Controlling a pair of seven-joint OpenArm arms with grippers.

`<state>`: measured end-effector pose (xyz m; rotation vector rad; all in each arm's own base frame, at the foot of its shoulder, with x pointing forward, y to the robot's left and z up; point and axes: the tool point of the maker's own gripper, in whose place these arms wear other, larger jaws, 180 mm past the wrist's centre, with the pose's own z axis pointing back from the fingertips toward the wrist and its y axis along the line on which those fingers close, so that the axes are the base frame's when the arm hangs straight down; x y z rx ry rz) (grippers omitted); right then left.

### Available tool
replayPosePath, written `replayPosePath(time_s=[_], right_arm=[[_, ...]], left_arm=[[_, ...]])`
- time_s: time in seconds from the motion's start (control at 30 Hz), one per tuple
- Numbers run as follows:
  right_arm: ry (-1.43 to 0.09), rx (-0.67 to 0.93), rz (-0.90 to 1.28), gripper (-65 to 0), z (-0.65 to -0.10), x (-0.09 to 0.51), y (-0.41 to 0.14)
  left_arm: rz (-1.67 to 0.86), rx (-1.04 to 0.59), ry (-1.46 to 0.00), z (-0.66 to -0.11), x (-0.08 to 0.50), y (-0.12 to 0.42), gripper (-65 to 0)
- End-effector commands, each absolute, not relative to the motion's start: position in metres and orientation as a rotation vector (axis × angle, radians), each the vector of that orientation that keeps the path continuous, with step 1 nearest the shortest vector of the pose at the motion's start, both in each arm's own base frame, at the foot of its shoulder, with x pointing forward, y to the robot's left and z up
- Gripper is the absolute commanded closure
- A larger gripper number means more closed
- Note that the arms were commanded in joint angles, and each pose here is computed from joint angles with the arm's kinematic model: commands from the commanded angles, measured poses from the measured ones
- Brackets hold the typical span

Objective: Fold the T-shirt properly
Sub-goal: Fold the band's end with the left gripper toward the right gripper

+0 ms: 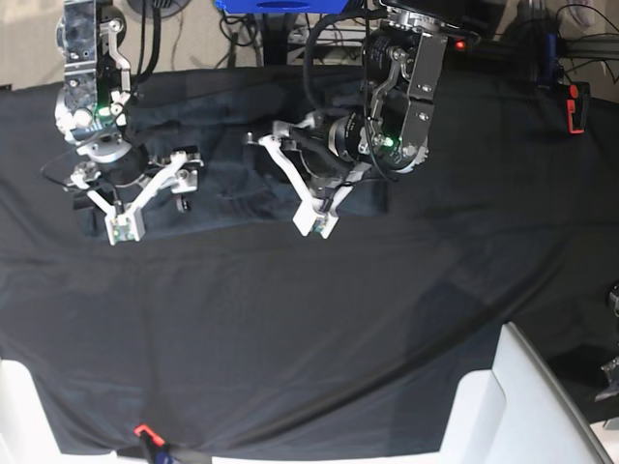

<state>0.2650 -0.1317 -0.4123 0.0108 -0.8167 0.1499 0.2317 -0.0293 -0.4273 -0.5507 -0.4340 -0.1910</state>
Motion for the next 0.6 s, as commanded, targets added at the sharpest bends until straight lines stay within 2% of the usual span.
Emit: replayPosePath(time_s=[0.0, 0.37, 0.47, 0.5, 0.53, 0.57], right_arm=[[-0.865, 0.008, 0.155, -57.8, -0.401, 0.273, -0.132], [-0.865, 0.009, 0.154, -57.9, -0.401, 0.273, -0.131], [-0.865, 0.007, 0.151, -57.9, -0.401, 0.273, -0.133], [-0.864, 0.007, 0.151, -57.9, -0.401, 0.273, -0.133], [-0.864, 0.006, 0.150, -57.9, -0.401, 0.273, -0.133], [-0.864, 0.005, 0.151, -57.9, -0.401, 0.273, -0.134]], left_arm=[[-0.213, -0.587, -0.486, -0.411, 0.245, -0.041, -29.0], [-0.456, -0.653, -0.454, -0.400, 0.245, -0.116, -29.1], [-0.444, -0.657, -0.512, -0.384, 0.260, -0.115, -28.0], [-0.427, -0.653, -0.544, -0.376, 0.267, -0.108, -25.2], [-0.398, -0.644, -0.584, -0.367, 0.276, -0.098, -19.4], [-0.361, -0.634, -0.623, -0.358, 0.285, -0.085, -10.7]])
